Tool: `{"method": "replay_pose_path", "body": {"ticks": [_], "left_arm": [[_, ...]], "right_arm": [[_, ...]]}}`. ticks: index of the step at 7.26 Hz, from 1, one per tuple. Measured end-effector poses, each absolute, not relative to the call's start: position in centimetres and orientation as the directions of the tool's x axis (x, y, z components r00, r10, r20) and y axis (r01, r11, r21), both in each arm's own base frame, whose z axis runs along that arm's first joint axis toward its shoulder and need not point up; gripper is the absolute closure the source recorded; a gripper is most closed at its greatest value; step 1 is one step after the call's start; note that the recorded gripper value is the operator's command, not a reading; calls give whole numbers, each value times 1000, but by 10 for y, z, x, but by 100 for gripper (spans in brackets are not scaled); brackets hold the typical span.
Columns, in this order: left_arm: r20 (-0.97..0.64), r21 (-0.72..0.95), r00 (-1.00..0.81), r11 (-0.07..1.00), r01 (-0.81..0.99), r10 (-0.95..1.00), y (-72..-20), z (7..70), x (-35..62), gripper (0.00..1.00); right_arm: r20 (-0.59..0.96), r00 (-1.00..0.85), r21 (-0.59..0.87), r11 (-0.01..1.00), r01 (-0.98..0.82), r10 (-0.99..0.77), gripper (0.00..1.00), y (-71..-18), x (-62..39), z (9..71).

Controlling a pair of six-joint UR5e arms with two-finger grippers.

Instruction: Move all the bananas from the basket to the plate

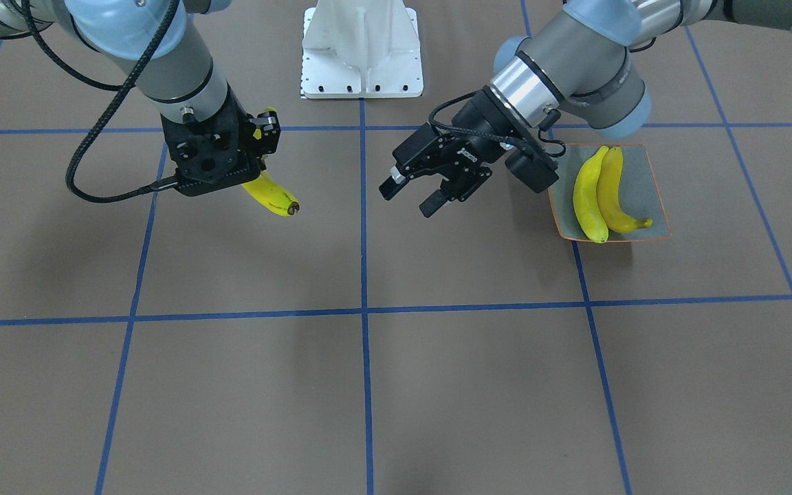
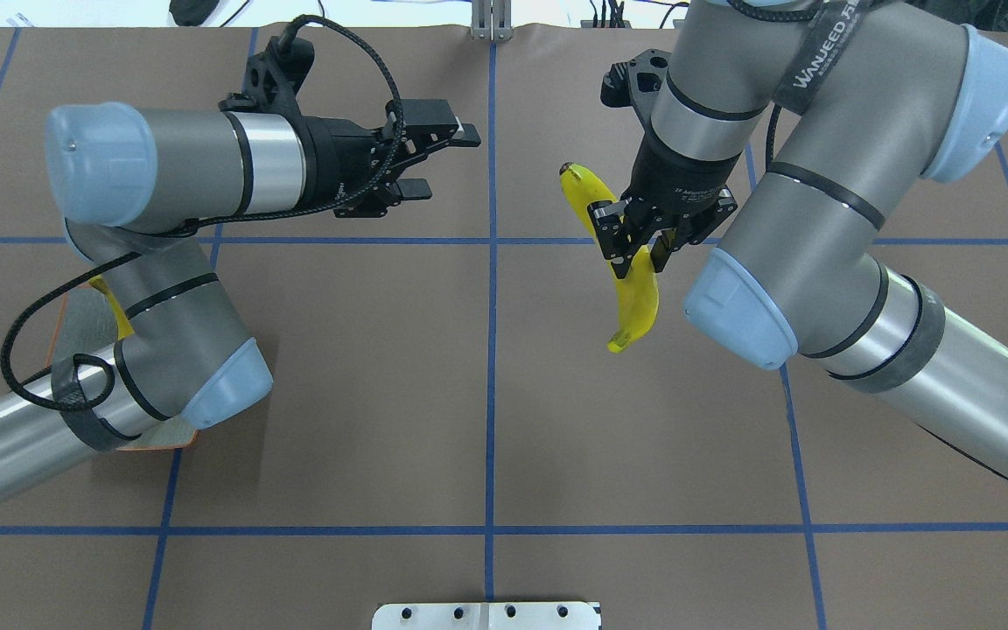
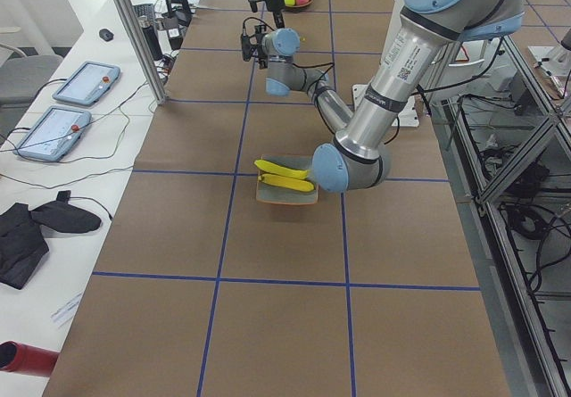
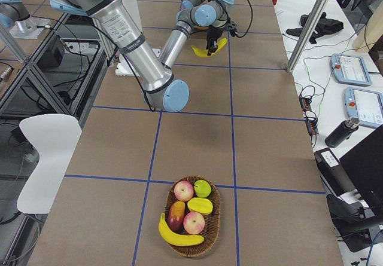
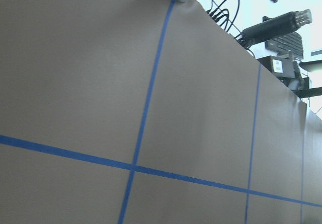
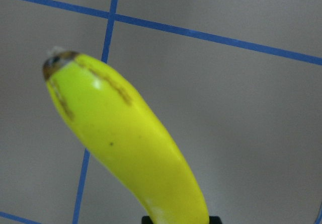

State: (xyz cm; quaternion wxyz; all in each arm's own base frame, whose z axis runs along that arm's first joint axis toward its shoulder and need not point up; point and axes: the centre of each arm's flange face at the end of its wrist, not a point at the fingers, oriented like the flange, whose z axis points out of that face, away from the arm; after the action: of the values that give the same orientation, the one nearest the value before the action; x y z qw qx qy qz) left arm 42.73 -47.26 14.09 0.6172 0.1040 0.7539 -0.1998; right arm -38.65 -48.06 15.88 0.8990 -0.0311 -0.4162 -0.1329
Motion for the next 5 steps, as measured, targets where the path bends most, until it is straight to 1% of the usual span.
{"method": "replay_pose_path", "body": {"ticks": [5], "left_arm": [[-974, -185, -197, 896, 404, -112, -471, 149, 457, 0]], "right_arm": [[781, 592, 58, 967, 249, -200, 100, -468, -411, 138]]}}
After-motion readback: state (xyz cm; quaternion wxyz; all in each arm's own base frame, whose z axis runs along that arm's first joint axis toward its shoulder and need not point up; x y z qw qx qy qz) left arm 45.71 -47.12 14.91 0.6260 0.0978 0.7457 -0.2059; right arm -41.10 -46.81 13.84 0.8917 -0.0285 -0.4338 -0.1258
